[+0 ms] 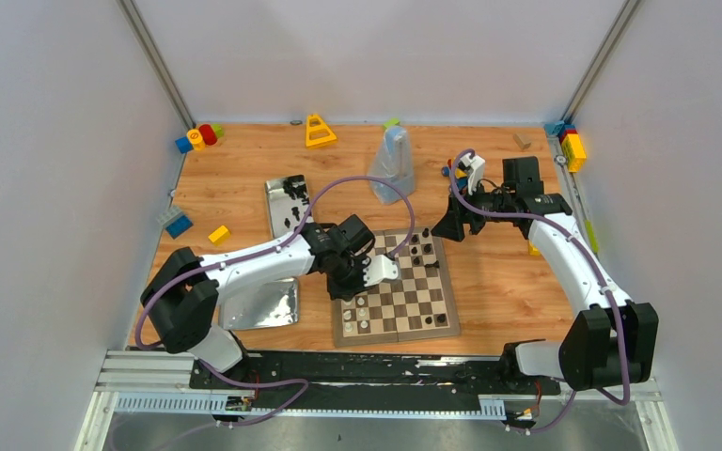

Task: Set up the chess pieces on the board
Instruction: Place the chess piece on the chessboard.

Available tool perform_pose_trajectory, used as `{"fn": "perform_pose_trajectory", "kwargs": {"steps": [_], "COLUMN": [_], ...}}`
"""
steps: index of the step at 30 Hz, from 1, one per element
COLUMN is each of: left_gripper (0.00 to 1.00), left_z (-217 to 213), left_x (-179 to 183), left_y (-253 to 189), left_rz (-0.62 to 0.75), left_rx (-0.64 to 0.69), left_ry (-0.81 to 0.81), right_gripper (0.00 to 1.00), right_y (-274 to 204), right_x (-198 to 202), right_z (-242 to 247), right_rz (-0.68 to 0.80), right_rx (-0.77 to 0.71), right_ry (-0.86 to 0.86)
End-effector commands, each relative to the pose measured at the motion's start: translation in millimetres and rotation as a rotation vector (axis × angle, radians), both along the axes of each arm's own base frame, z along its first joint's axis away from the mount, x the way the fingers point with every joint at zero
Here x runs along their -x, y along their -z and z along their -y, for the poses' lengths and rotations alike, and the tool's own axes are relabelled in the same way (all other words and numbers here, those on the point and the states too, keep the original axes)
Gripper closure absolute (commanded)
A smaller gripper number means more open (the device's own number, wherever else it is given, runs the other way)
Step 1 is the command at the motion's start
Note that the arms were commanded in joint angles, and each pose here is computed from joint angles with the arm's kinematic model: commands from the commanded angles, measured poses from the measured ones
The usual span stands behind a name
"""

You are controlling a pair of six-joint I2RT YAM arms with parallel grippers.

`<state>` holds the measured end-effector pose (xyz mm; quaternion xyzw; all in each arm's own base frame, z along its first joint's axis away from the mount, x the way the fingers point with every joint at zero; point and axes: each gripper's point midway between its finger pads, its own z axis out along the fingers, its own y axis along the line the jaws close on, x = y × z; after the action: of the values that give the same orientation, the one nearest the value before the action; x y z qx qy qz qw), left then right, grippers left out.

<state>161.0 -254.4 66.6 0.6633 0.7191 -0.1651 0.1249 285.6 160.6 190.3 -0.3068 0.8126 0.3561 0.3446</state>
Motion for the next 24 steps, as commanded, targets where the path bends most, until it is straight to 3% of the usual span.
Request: {"fn": "perform_pose_trajectory", "kwargs": {"steps": [1, 14, 24], "left_gripper": [0.91, 0.87, 0.64], "left_z": [7.0, 5.7, 7.8], "left_x": [0.3, 4.7, -0.7], "left_y": [-1.0, -1.0, -8.9], "left_rz": [0.012, 0.000, 0.030], "left_rx": [0.018, 0.014, 0.029], "left_ry": [0.030, 0.036, 0.018], "right_gripper": [0.36, 0.36, 0.36], "right_y": [-12.1, -8.4, -3.8], "right_x": [-0.3, -0.6, -1.8], "right_z": [-2.7, -2.7, -1.3], "right_rz": [0.059, 0.047, 0.043], "right_rx": [-0.025, -0.021, -0.008], "right_ry": [-0.028, -0.030, -0.028]}}
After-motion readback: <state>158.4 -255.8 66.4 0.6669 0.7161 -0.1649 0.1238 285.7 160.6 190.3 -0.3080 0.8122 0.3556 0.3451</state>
